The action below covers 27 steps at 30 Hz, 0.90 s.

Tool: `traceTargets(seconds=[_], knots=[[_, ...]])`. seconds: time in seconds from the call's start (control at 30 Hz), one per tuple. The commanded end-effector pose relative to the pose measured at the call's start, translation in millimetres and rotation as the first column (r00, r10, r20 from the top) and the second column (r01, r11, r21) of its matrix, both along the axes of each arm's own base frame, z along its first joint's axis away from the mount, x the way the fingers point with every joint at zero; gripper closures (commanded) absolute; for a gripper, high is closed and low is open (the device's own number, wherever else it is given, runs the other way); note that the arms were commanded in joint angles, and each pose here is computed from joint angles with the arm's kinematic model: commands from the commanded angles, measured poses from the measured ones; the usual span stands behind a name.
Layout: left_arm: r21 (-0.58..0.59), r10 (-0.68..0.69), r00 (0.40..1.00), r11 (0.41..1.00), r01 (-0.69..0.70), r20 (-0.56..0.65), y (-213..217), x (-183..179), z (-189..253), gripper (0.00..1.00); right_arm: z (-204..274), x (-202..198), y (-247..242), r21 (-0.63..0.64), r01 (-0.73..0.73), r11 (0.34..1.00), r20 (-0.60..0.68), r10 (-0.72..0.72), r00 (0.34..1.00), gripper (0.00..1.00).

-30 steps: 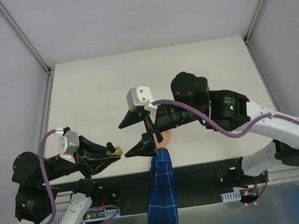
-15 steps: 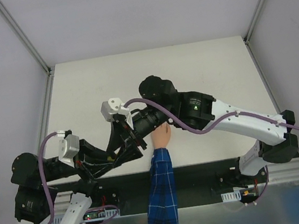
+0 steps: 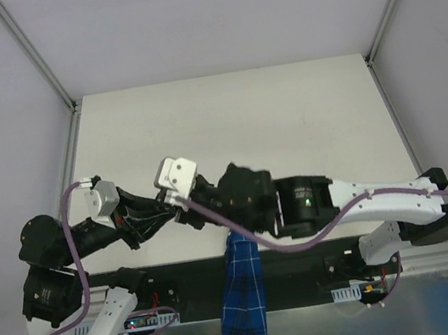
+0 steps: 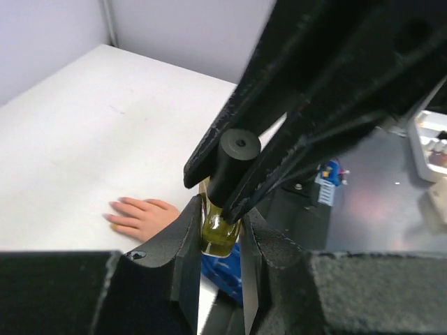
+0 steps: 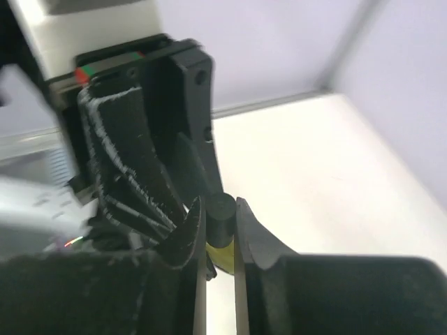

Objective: Paint the nails

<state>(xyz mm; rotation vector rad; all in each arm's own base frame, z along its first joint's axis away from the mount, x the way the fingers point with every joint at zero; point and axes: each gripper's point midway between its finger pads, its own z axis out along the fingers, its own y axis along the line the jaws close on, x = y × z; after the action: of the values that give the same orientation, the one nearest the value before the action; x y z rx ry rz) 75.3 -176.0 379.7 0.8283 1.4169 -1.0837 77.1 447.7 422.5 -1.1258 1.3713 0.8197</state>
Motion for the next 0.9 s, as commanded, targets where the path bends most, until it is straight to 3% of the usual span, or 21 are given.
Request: traceTargets(seconds=[0.0,0.07,0.1,0.13,0.2,0.23,0.33,0.53,0.7,0.87], knots=[[0.025,0.221,0.970,0.974,-0.224,0.104,10.2,61.2,7.7,1.00,6.3,83.7,-73.1,0.035,0.700,0.713,0.210,-0.690,0.693,0.99],[0.043,0.249,0.957,0.965,-0.258,0.146,9.8,79.9,4.1,1.00,-4.3,90.9,-58.0,-0.013,0.610,0.792,0.175,-0.599,0.781,0.96],[0.052,0.250,0.959,0.965,-0.259,0.137,8.2,85.0,-1.2,1.00,-10.4,93.0,-50.6,-0.018,0.577,0.817,0.097,-0.573,0.814,0.78],[0.073,0.248,0.954,0.962,-0.263,0.170,8.2,90.3,-4.5,1.00,-22.4,98.3,-42.0,-0.072,0.491,0.868,0.057,-0.488,0.871,0.67],[0.093,0.250,0.952,0.958,-0.269,0.176,6.6,99.9,-13.0,1.00,-29.7,100.0,-35.4,-0.084,0.397,0.914,-0.037,-0.401,0.915,0.44],[0.102,0.249,0.950,0.957,-0.270,0.187,6.2,102.7,-15.5,1.00,-33.7,99.0,-29.1,-0.076,0.306,0.949,-0.117,-0.313,0.942,0.39],[0.123,0.238,0.952,0.957,-0.265,0.194,4.2,108.2,-25.5,1.00,-38.4,87.7,-25.8,-0.047,0.114,0.992,-0.193,-0.121,0.974,0.25],[0.141,0.206,0.963,0.962,-0.232,0.174,-3.0,115.8,-40.9,1.00,-40.6,56.4,-34.5,0.033,-0.265,0.964,-0.277,0.263,0.924,0.20],[0.144,0.196,0.970,0.966,-0.216,0.141,-9.6,127.1,-49.7,1.00,-36.2,57.6,-44.9,0.079,-0.370,0.926,-0.296,0.376,0.878,0.19],[0.117,0.078,0.993,0.989,-0.088,0.087,-25.6,116.9,-51.7,1.00,-32.3,77.4,-45.2,0.117,-0.406,0.906,-0.282,0.423,0.861,0.21]])
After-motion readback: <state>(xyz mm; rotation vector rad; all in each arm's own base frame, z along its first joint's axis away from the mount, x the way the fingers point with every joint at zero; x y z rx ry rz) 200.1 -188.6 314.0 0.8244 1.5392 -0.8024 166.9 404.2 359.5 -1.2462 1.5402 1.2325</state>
